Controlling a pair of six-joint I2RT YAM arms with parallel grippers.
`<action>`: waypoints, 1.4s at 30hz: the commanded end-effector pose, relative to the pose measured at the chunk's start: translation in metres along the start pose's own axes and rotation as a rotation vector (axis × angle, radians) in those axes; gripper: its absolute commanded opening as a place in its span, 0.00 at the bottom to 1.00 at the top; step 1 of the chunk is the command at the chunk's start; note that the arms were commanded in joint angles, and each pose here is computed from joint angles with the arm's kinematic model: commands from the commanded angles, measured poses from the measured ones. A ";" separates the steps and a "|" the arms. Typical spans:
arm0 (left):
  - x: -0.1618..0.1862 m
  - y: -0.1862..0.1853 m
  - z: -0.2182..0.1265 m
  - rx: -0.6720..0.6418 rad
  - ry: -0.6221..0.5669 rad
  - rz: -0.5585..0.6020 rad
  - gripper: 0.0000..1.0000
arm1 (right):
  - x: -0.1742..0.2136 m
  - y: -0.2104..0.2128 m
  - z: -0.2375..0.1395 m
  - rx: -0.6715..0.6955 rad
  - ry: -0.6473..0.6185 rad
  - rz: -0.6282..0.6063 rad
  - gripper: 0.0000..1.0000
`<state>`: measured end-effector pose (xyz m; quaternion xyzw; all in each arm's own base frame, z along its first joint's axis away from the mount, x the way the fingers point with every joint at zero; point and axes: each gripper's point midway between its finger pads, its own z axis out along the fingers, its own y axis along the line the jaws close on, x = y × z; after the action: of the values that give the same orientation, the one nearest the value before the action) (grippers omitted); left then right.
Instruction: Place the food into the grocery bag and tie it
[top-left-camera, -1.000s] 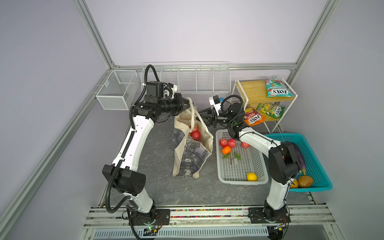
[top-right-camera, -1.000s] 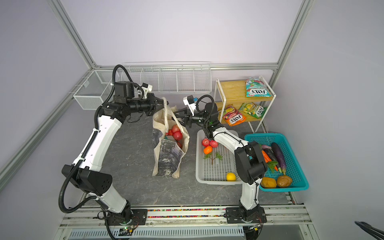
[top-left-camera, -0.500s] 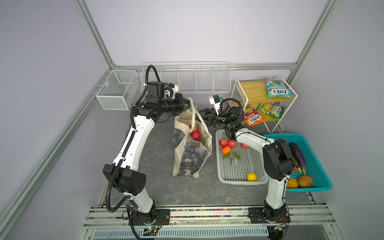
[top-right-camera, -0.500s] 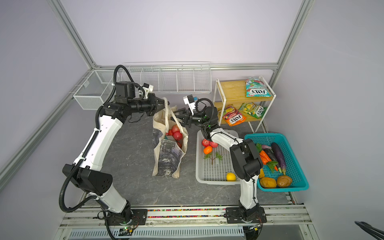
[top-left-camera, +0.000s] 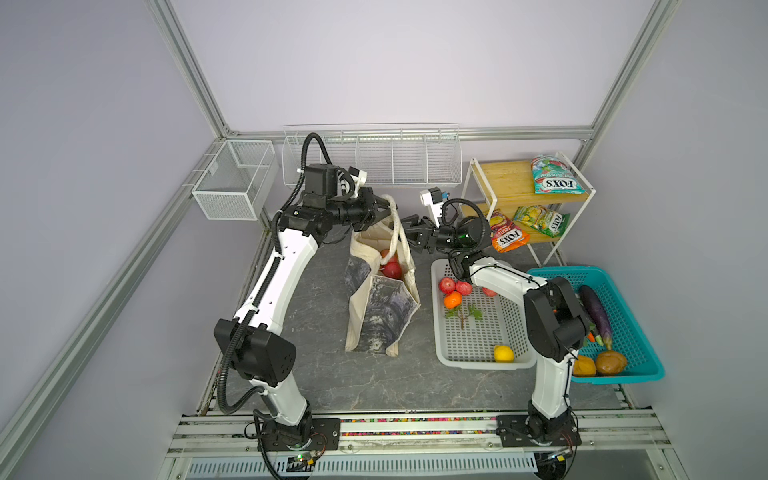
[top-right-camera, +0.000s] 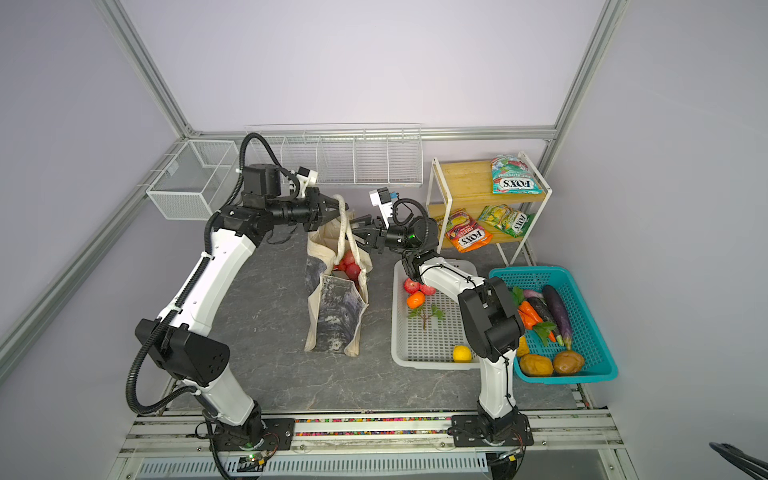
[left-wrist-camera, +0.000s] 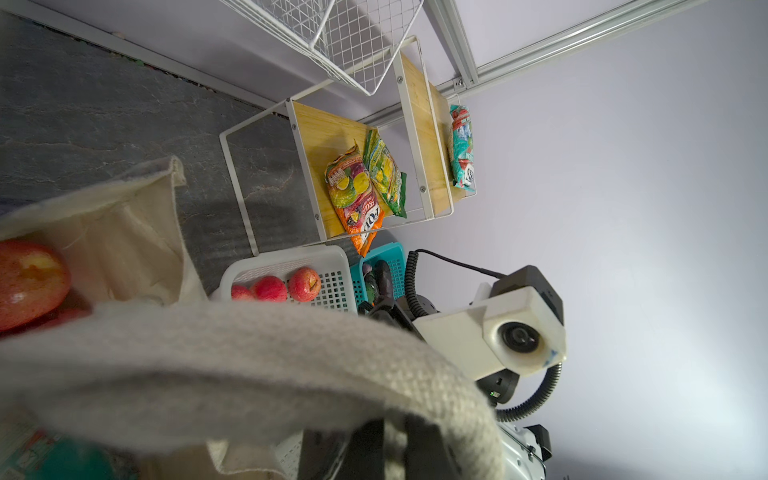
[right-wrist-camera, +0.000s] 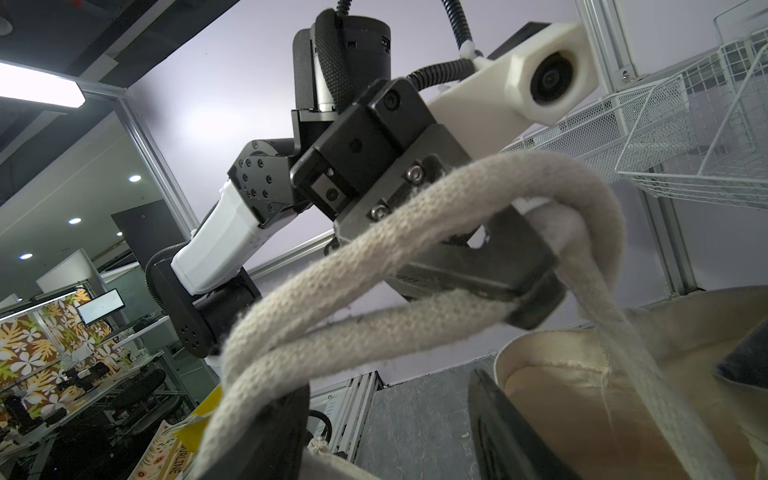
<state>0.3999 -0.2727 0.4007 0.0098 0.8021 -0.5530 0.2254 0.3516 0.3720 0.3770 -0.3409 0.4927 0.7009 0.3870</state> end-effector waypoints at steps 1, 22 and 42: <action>-0.008 0.014 0.005 -0.055 -0.025 0.014 0.00 | -0.011 0.034 0.003 -0.087 -0.036 -0.092 0.65; -0.013 0.034 0.013 -0.230 -0.063 0.073 0.00 | -0.025 0.049 0.006 -0.106 -0.069 -0.093 0.76; 0.000 0.030 0.014 -0.167 -0.033 0.107 0.00 | -0.037 0.067 -0.016 -0.079 -0.075 -0.114 0.78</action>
<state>0.4019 -0.2807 0.3764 0.0325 0.8364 -0.4879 0.2474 0.3601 0.3528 0.3708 -0.2913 0.5158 0.7122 0.3766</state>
